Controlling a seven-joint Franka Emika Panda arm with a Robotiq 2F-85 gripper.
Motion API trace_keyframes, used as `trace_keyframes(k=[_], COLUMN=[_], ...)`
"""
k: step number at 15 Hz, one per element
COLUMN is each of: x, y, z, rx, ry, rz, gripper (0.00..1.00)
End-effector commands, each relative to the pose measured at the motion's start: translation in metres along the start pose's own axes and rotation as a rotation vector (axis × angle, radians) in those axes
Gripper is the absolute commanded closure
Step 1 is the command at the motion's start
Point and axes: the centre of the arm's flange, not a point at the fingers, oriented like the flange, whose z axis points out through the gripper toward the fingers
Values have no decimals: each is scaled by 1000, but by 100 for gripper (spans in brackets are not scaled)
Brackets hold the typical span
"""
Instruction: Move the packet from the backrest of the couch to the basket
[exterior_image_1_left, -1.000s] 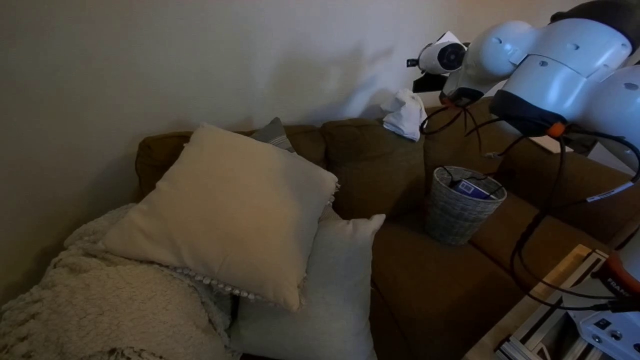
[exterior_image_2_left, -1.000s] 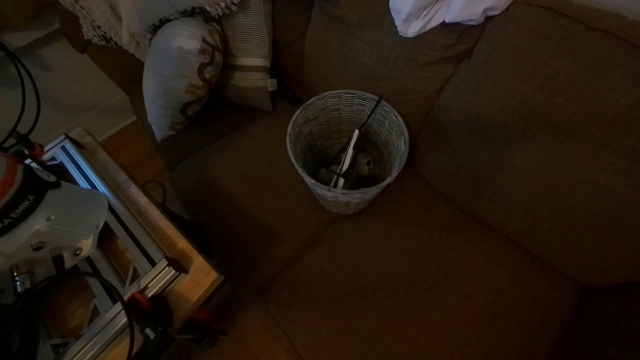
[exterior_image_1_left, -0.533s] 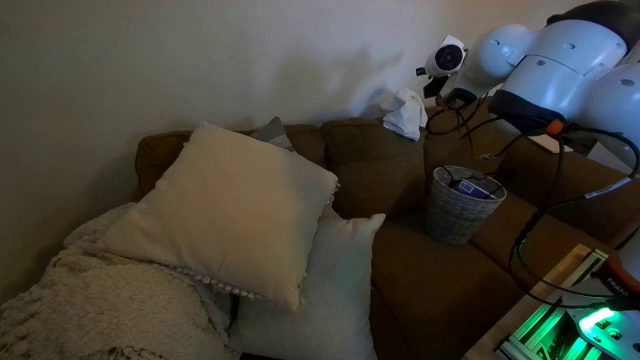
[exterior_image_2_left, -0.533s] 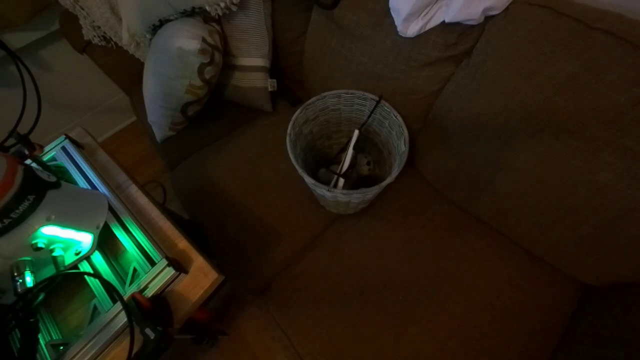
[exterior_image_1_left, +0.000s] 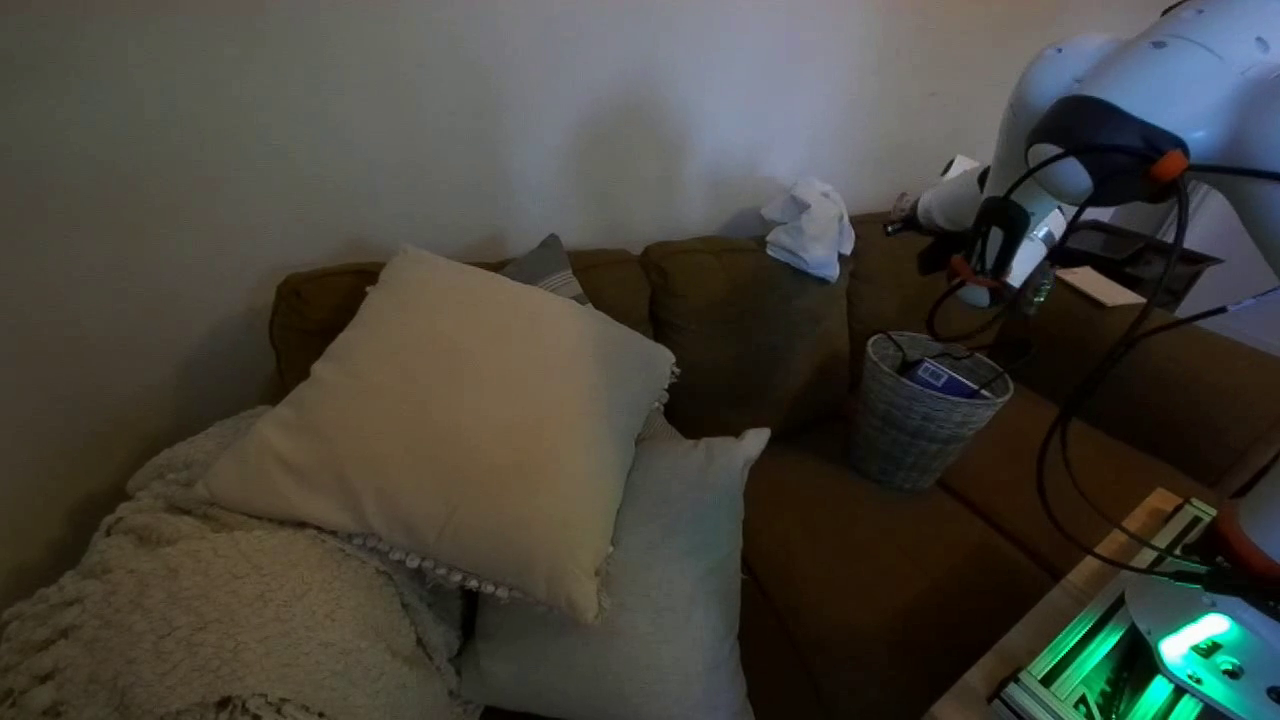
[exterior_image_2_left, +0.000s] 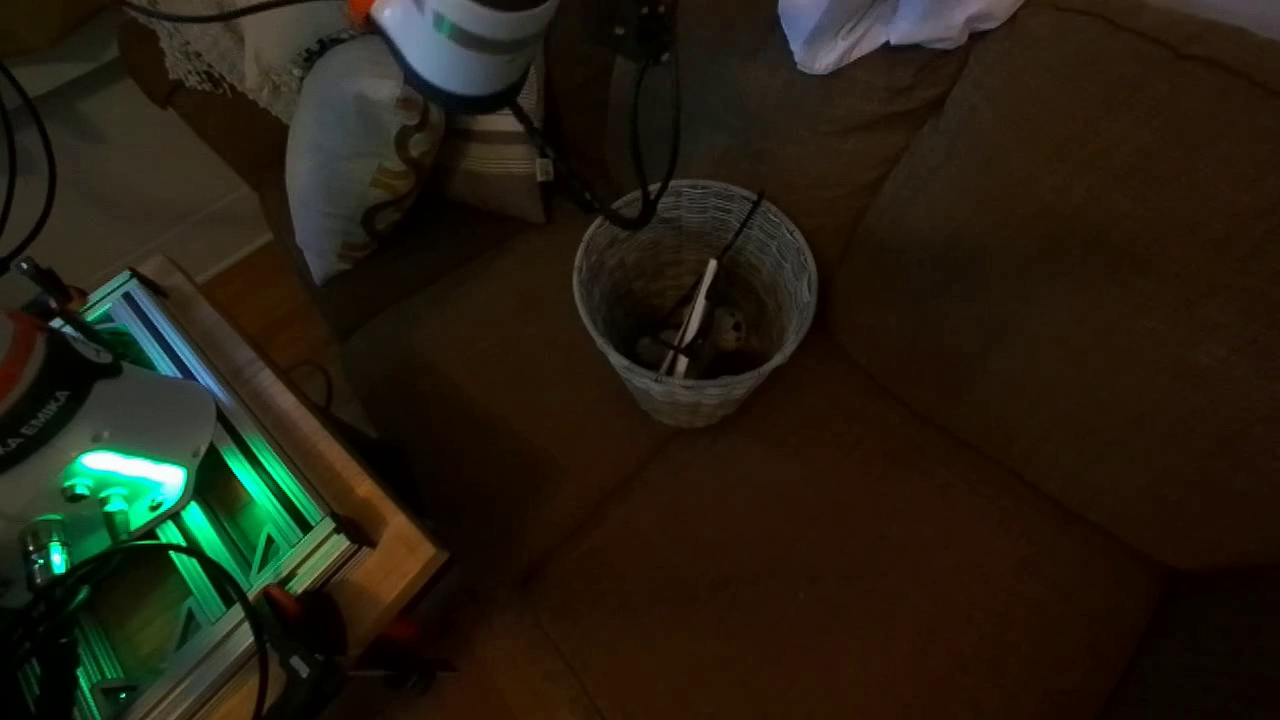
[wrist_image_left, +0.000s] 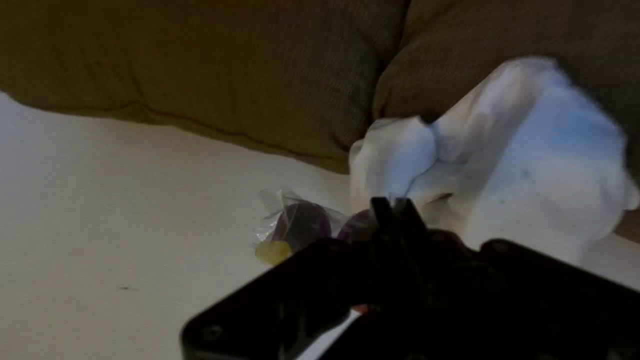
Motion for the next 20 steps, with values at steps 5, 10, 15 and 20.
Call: trace_keyframes(k=[5,10,15,20], x=[-86,-134,-158,-181], y=[-10,-19,-6,-22], z=[-122,-128,-78,-49], rx=[404,559,299,151], ry=[-147,-220,-490,-765], rz=[3,-201,-68,-82], gripper=[99,99,99,68])
